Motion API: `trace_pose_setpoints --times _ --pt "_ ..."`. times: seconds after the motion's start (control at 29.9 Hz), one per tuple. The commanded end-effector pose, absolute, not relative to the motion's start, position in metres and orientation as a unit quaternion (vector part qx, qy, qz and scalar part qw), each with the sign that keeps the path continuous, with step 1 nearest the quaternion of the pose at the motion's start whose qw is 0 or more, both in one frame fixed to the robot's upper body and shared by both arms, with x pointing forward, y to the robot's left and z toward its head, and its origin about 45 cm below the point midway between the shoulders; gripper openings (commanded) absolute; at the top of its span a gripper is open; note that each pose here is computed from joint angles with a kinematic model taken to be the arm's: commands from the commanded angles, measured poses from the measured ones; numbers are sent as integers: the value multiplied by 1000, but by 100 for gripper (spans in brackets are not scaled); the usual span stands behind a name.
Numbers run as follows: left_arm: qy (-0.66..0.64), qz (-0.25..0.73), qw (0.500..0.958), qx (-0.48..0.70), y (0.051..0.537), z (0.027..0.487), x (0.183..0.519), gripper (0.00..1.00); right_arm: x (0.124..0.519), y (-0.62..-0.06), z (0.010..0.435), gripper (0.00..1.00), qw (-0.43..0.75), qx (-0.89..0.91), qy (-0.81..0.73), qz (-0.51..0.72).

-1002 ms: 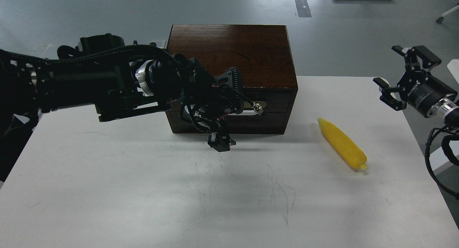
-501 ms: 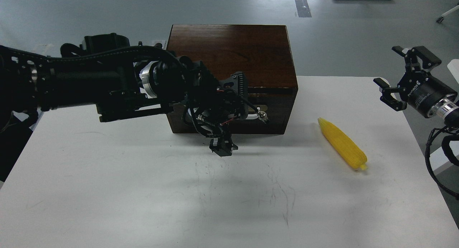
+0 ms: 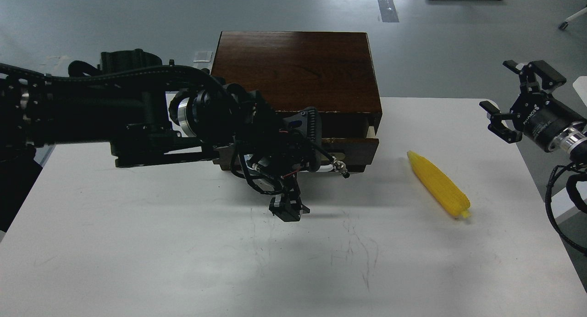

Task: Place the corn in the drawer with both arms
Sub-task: 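Pull the drawer open toward the robot with the left gripper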

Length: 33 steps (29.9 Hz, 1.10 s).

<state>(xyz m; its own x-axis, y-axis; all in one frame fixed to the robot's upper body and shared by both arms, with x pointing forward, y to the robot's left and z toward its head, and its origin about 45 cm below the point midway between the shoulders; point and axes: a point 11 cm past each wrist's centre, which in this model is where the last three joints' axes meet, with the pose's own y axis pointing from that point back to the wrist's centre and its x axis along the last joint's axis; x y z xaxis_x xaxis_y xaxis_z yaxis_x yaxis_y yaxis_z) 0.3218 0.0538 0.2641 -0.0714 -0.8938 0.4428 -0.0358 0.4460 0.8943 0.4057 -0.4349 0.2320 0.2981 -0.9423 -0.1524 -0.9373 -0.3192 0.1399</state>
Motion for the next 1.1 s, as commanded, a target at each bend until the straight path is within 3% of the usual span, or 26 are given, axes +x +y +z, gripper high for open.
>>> trace_pose_setpoints --times 0.0,0.27,0.53,0.7,0.8,0.94,1.07 --pt "-629 -382 577 355 55 269 310 98 406 -435 232 100 12 805 -584 -103" --pt "-627 -382 583 348 59 273 304 98 406 -434 232 100 11 806 -583 -104" --pt "-658 -339 592 319 36 311 309 98 406 -435 232 100 11 806 -583 -103" --pt "-638 -261 674 265 27 360 311 98 406 -437 233 100 12 805 -585 -102" --pt "-584 -178 769 188 24 407 315 98 405 -439 234 100 13 804 -586 -101" --pt "-444 -36 888 113 64 437 353 98 405 -441 234 100 14 802 -589 -100" --pt "-278 96 956 10 114 446 384 98 404 -441 233 100 16 802 -589 -100"
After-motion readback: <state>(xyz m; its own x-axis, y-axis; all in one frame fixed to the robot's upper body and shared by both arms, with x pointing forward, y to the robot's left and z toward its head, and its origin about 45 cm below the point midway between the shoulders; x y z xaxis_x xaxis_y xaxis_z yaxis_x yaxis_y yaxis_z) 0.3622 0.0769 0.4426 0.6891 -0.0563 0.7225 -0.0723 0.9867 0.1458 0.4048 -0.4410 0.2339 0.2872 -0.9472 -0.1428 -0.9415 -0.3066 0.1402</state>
